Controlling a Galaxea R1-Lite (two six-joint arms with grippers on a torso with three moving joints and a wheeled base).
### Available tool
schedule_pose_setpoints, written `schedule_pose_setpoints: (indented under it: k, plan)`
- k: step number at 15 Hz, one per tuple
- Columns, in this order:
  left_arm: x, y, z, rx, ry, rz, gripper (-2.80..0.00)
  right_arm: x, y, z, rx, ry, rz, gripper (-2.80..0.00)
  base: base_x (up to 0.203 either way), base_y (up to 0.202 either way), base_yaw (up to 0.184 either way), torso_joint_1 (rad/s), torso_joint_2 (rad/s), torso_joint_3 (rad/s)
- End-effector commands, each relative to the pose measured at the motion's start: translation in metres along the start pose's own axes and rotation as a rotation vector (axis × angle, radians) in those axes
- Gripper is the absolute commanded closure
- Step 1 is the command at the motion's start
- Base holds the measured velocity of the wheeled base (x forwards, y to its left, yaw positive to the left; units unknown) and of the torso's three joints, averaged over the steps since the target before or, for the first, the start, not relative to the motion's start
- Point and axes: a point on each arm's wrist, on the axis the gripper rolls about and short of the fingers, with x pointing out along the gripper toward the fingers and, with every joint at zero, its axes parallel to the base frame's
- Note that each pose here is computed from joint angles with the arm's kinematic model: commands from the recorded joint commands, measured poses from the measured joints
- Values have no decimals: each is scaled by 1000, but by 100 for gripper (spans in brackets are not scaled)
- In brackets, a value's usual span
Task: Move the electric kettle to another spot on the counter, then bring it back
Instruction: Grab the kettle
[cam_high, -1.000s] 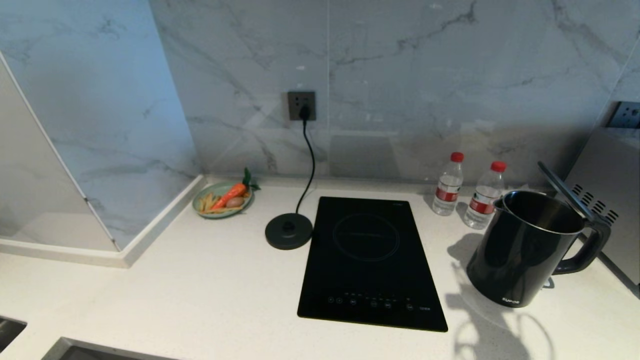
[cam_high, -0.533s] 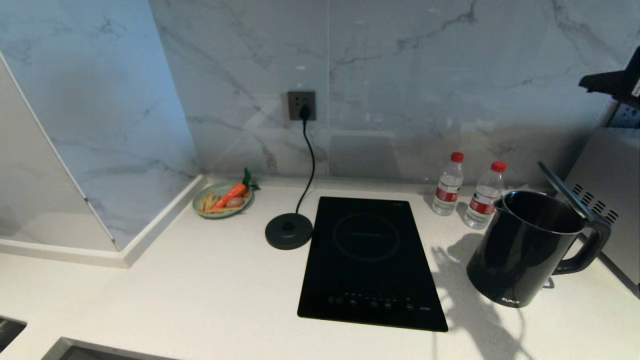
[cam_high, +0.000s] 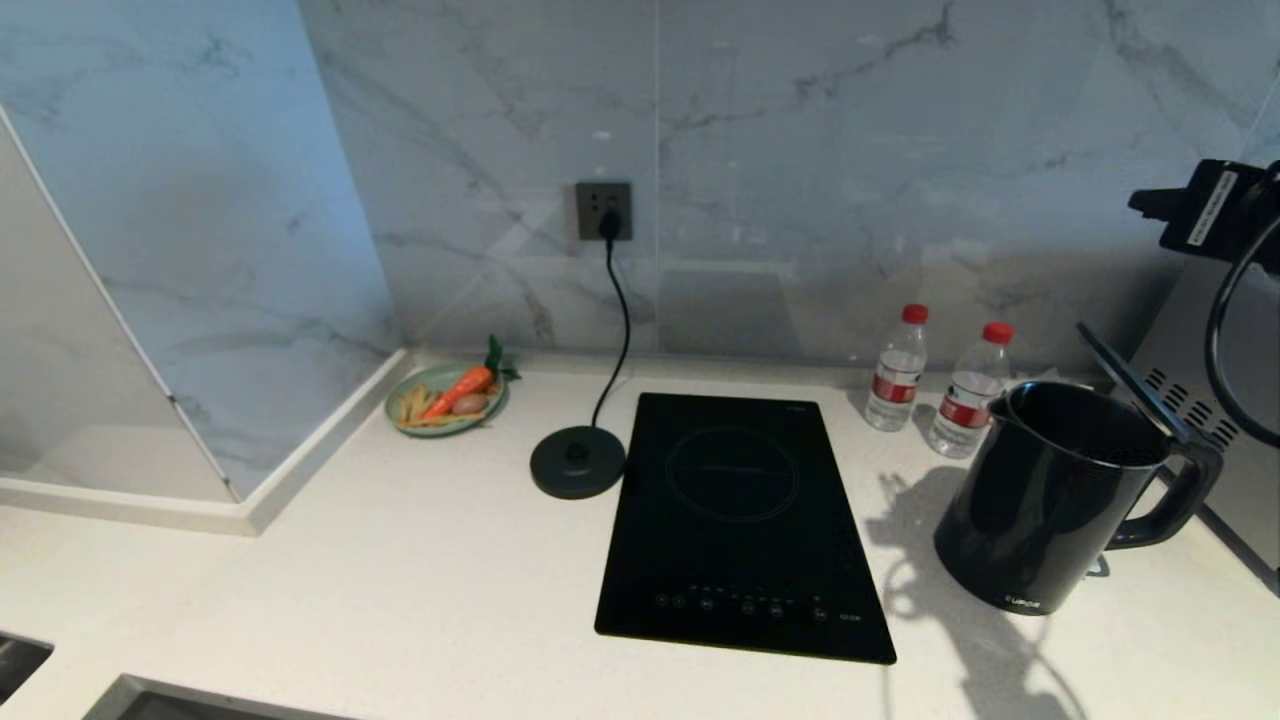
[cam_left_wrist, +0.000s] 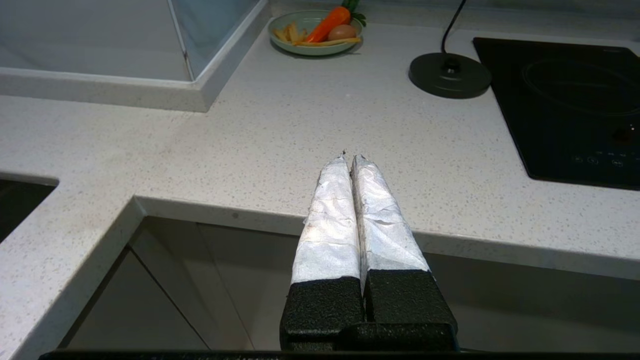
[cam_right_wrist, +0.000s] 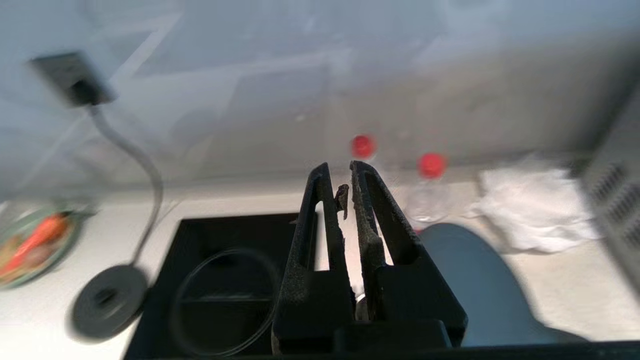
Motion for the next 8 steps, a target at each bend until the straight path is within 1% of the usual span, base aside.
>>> schedule_pose_setpoints:
  k: [1, 4, 6, 8]
  plan:
    - [0, 0, 0, -1, 1, 1, 0, 5, -7, -3, 0, 32, -30, 0, 0, 0, 0, 0, 0, 0]
    - [0, 0, 0, -1, 0, 1, 0, 3, -16, -7, -23, 46, -62, 0, 0, 0, 0, 0, 0, 0]
    - [0, 0, 0, -1, 0, 1, 0, 2, -21, -11, -21, 61, -77, 0, 0, 0, 0, 0, 0, 0]
    - [0, 0, 0, -1, 0, 1, 0, -1, -25, -12, -2, 66, -47, 0, 0, 0, 0, 0, 0, 0]
